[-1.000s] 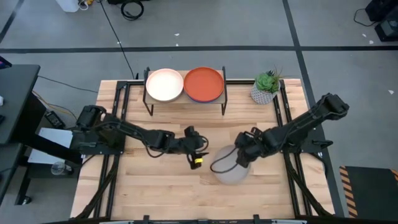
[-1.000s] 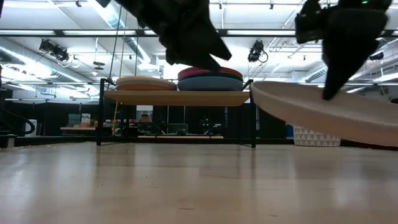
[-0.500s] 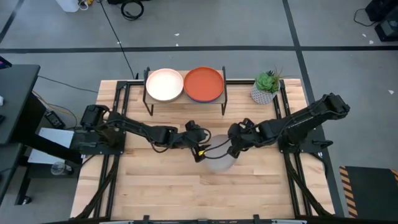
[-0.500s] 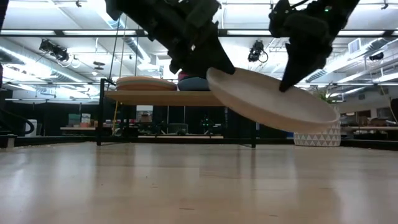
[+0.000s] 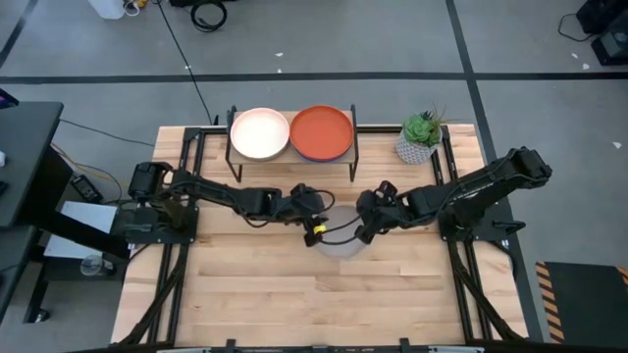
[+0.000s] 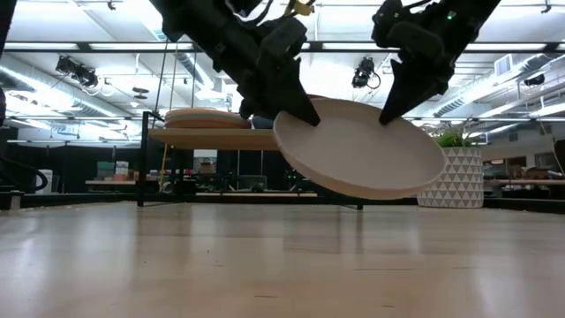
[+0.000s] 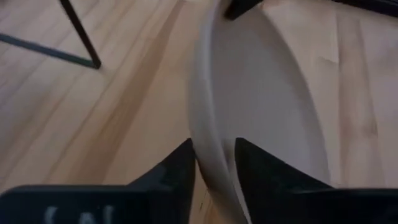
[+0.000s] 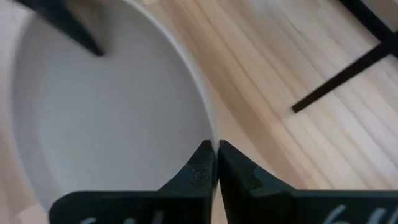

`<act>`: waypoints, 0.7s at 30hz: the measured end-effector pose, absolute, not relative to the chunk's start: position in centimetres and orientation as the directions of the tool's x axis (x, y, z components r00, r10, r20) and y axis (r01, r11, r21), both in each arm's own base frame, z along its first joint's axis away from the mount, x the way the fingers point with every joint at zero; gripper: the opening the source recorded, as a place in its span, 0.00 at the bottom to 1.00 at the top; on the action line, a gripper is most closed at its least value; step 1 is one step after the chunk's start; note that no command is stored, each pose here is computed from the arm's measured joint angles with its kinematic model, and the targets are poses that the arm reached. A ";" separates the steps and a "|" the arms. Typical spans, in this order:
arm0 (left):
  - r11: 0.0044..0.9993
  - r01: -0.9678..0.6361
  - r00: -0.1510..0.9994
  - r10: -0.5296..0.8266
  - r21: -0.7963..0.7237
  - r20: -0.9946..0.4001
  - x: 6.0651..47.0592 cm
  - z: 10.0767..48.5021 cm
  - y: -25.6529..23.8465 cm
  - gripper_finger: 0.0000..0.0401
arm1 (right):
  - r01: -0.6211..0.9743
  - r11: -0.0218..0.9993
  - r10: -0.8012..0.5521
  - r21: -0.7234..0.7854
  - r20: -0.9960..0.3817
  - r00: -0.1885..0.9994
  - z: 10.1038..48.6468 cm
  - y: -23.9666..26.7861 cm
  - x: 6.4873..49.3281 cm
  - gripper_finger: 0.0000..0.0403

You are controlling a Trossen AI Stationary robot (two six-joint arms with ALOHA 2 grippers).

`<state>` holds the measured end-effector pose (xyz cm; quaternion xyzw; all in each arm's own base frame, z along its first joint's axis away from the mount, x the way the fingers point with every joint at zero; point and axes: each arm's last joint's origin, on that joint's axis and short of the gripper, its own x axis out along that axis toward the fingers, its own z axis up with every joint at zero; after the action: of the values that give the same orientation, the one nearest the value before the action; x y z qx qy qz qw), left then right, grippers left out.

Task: Place and stack plates onto a shelf
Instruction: Stack the gray plate on top of the light orange plate on the shelf

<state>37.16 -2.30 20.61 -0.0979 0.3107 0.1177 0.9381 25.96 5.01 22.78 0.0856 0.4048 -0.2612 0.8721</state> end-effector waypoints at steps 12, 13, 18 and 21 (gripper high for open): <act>0.958 -0.263 0.780 0.139 -0.117 -0.610 37.2 20.6 -2.2 0.14 | 0.454 0.891 -0.302 0.006 -0.739 0.602 23.3 5.3 26.5 0.25; 0.958 -0.262 0.780 0.139 -0.117 -0.610 37.1 20.7 -2.2 0.14 | 0.445 0.895 -0.290 0.018 -0.736 0.612 23.6 5.3 26.3 0.27; 0.959 -0.262 0.773 0.141 -0.109 -0.619 36.5 21.5 -2.2 0.14 | 0.418 0.905 -0.256 0.073 -0.692 0.675 25.9 5.0 24.9 0.33; 0.959 -0.262 0.776 0.141 -0.111 -0.615 35.9 22.4 -2.1 0.14 | 0.407 0.907 -0.245 0.109 -0.649 0.720 27.8 4.6 23.4 0.34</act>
<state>35.95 -2.12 22.41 -0.0955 0.3172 0.1073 0.9374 23.38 4.64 27.79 0.1229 0.3294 -0.1772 0.9192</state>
